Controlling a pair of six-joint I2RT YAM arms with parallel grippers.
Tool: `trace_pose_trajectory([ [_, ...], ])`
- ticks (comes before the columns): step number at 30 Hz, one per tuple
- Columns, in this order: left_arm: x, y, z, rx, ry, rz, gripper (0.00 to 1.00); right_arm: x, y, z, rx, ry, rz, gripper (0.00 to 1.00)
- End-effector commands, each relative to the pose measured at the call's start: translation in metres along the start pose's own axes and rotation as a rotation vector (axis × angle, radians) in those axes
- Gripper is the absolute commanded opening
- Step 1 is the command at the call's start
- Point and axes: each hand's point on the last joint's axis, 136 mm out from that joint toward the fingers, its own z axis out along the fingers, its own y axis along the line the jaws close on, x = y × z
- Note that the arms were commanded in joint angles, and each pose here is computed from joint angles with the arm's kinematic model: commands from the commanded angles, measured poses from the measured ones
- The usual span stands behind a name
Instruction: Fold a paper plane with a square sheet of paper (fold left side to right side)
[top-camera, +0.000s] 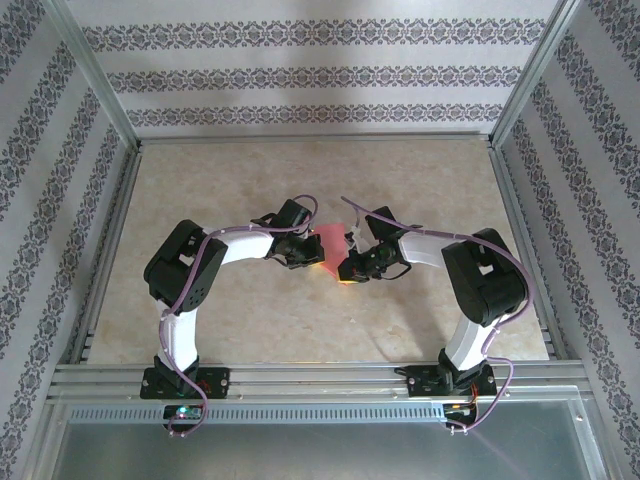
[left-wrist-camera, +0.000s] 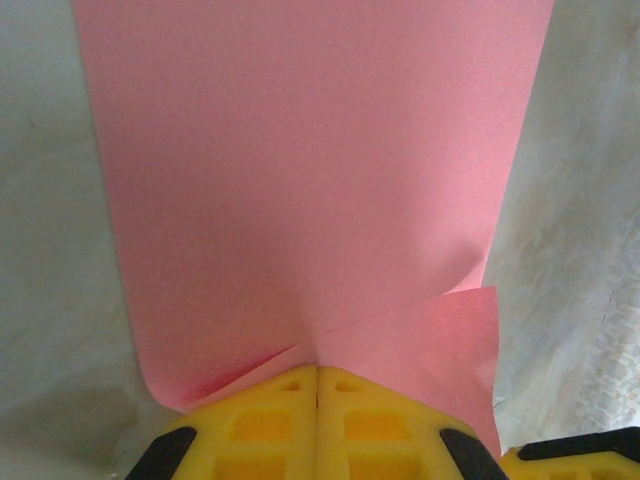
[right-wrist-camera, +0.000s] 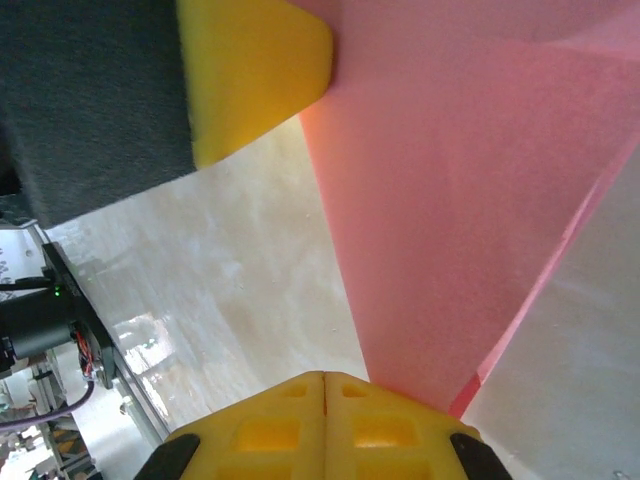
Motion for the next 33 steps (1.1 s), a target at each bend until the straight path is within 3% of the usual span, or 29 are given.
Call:
trace_pose_trajectory([
  [1, 0.035, 0.057, 0.013, -0.21, 0.103, -0.062, 0.0, 0.001, -0.003, 0.003, 0.009, 0.02, -0.004, 0.02],
  [33, 0.035, 0.061, 0.013, -0.234, 0.105, -0.061, 0.0, 0.027, -0.021, 0.015, 0.035, 0.106, 0.053, 0.01],
])
